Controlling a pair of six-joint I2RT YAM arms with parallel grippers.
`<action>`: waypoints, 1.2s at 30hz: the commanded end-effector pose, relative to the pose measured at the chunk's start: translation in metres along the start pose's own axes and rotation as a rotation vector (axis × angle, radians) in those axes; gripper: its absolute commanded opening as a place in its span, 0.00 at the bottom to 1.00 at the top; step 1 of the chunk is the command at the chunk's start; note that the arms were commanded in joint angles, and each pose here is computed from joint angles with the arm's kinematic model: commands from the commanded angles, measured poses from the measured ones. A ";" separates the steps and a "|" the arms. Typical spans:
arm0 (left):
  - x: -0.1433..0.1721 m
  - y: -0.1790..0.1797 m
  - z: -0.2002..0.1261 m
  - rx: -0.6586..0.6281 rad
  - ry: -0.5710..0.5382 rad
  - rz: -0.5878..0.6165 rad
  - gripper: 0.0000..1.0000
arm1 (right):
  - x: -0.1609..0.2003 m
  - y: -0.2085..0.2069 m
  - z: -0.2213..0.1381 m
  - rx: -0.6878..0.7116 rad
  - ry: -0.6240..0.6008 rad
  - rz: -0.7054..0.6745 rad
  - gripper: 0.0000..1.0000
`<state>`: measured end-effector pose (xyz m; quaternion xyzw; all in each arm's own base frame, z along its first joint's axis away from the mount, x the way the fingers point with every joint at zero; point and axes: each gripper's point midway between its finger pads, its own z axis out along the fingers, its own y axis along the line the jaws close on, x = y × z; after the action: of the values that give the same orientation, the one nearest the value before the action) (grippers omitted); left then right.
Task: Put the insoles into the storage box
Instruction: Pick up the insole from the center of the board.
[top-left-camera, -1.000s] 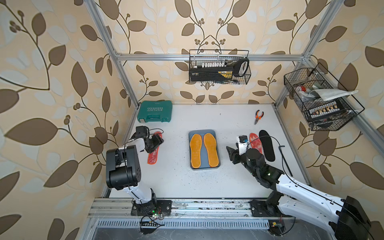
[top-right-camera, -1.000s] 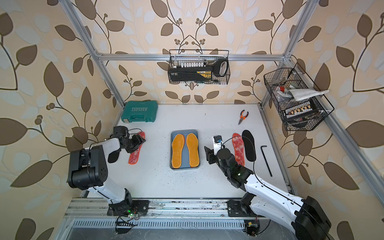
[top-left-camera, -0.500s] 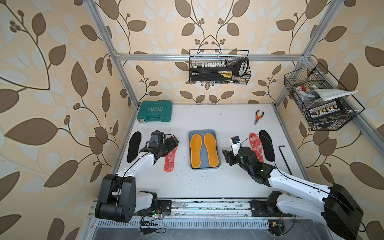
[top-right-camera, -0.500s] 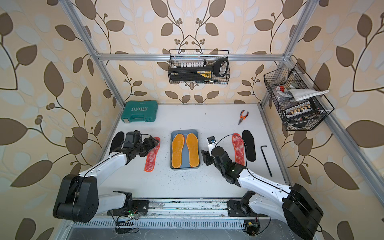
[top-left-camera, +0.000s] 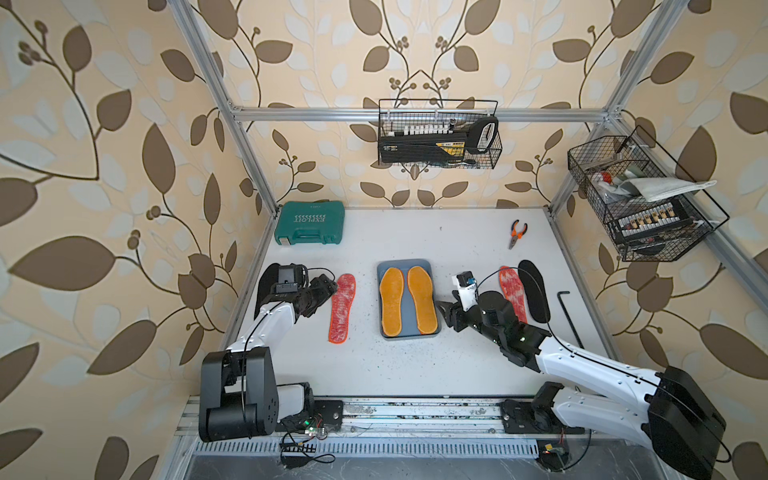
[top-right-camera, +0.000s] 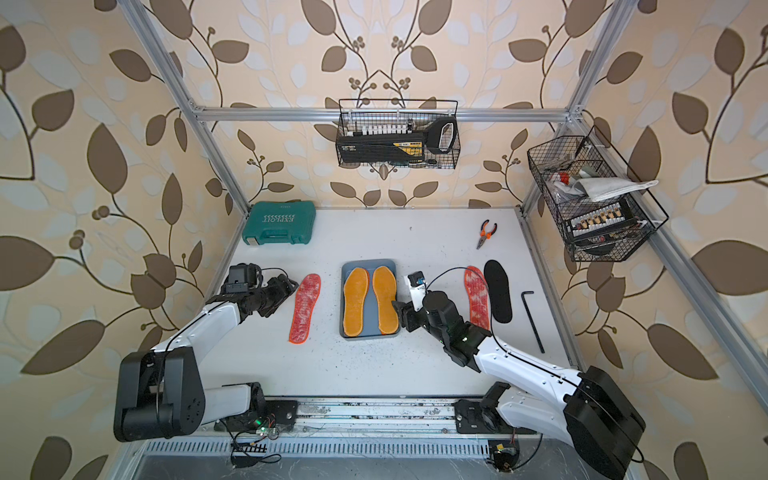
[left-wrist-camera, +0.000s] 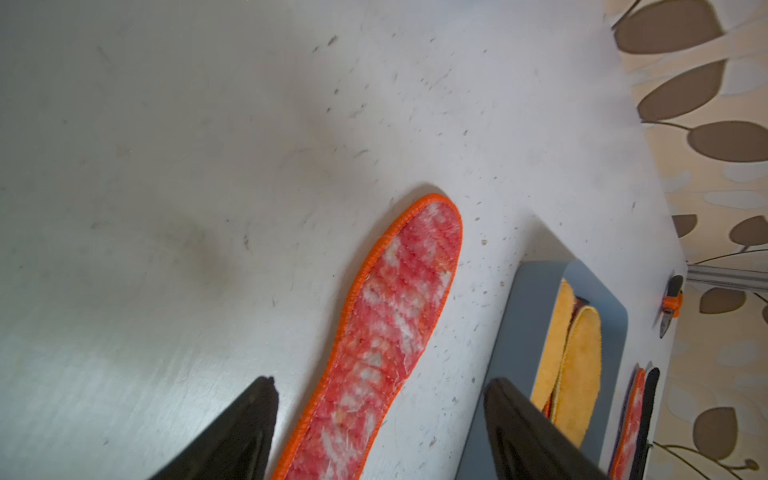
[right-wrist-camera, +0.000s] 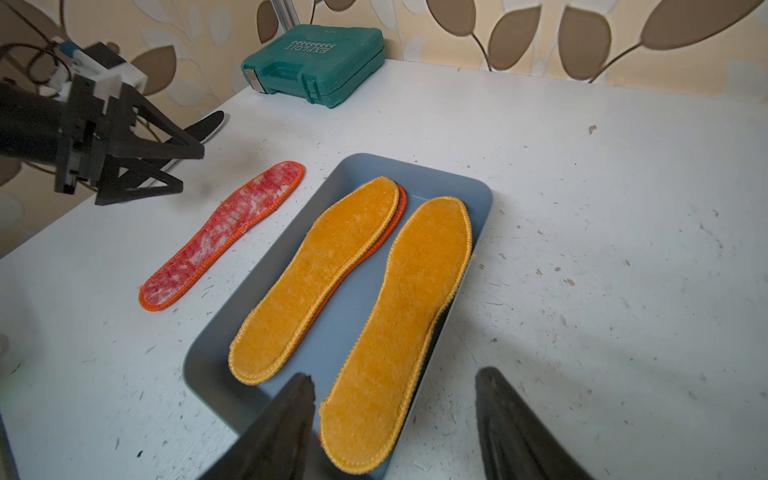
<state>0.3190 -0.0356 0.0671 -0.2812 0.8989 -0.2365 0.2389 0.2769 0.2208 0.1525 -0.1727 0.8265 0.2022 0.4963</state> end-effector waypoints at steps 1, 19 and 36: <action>0.004 -0.007 0.006 0.045 0.036 0.057 0.78 | -0.005 0.007 -0.001 -0.033 -0.020 -0.008 0.64; 0.028 0.018 0.041 -0.133 0.168 0.122 0.24 | -0.026 0.070 0.033 -0.242 0.133 0.132 0.65; 0.004 0.006 -0.009 0.015 -0.007 0.077 0.00 | 0.023 0.181 0.112 -0.431 0.524 0.223 0.60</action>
<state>0.3084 -0.0309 0.0493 -0.2481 0.9228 -0.1948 0.2213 0.2735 0.4186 0.1096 -0.2233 0.8767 0.3530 0.2386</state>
